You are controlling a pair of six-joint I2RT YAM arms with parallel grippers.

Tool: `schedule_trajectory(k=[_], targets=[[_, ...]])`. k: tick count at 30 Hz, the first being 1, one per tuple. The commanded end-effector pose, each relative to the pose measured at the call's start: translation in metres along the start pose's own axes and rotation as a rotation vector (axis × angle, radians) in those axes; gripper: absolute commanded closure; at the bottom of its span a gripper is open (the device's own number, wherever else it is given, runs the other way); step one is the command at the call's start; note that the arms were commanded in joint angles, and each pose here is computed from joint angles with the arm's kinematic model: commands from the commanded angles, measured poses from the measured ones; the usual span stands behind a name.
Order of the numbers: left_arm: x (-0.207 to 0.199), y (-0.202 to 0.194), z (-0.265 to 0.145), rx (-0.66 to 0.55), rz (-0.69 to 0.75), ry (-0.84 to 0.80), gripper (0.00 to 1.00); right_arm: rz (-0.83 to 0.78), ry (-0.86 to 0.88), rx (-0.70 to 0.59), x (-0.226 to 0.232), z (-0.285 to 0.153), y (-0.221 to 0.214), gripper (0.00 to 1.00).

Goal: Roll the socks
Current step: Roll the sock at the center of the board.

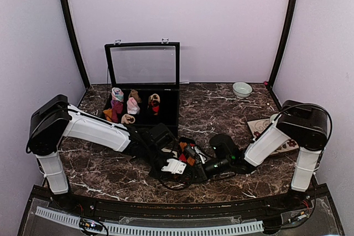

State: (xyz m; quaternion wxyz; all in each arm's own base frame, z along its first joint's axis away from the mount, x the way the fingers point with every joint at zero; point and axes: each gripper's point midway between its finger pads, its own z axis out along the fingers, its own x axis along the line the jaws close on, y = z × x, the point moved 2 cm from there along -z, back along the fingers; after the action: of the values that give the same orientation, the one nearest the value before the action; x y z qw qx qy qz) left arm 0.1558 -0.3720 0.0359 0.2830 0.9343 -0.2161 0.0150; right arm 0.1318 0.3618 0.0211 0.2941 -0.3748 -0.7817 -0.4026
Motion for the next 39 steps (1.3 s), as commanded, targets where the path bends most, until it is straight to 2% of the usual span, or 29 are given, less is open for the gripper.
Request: schedule_trajectory(k=[1,4,7,10,16,20,23,29,35,39], targets=[[-0.011,-0.022,0.015,0.082,-0.004,-0.040,0.76,0.216,-0.303,0.206,-0.069,-0.016,-0.078,0.82],[-0.019,-0.026,0.017,0.096,-0.031,-0.079,0.82,0.133,-0.353,0.124,-0.064,-0.028,-0.060,0.73],[-0.026,-0.030,0.015,0.093,-0.056,-0.110,0.94,0.082,-0.375,0.079,-0.059,-0.038,-0.054,0.71],[-0.031,-0.032,0.014,0.093,-0.086,-0.146,1.00,0.060,-0.391,0.059,-0.057,-0.047,-0.054,0.71],[-0.034,-0.033,0.008,0.079,-0.134,-0.212,1.00,-0.027,-0.421,-0.020,-0.045,-0.065,-0.049,0.70],[-0.029,-0.029,0.003,0.055,-0.205,-0.276,1.00,-0.209,-0.416,-0.134,-0.015,-0.076,-0.031,0.71],[-0.027,-0.029,0.000,0.037,-0.270,-0.336,1.00,-0.381,-0.418,-0.168,0.011,-0.077,-0.026,0.71],[-0.025,-0.029,-0.008,-0.007,-0.397,-0.463,1.00,-0.500,-0.450,-0.160,0.027,-0.071,-0.027,0.70],[-0.029,-0.032,-0.004,0.033,-0.475,-0.588,1.00,-0.577,-0.438,-0.109,0.045,-0.049,-0.034,0.70],[-0.023,-0.024,-0.003,0.019,-0.508,-0.637,1.00,-0.634,-0.479,-0.096,0.050,-0.037,-0.032,0.70]])
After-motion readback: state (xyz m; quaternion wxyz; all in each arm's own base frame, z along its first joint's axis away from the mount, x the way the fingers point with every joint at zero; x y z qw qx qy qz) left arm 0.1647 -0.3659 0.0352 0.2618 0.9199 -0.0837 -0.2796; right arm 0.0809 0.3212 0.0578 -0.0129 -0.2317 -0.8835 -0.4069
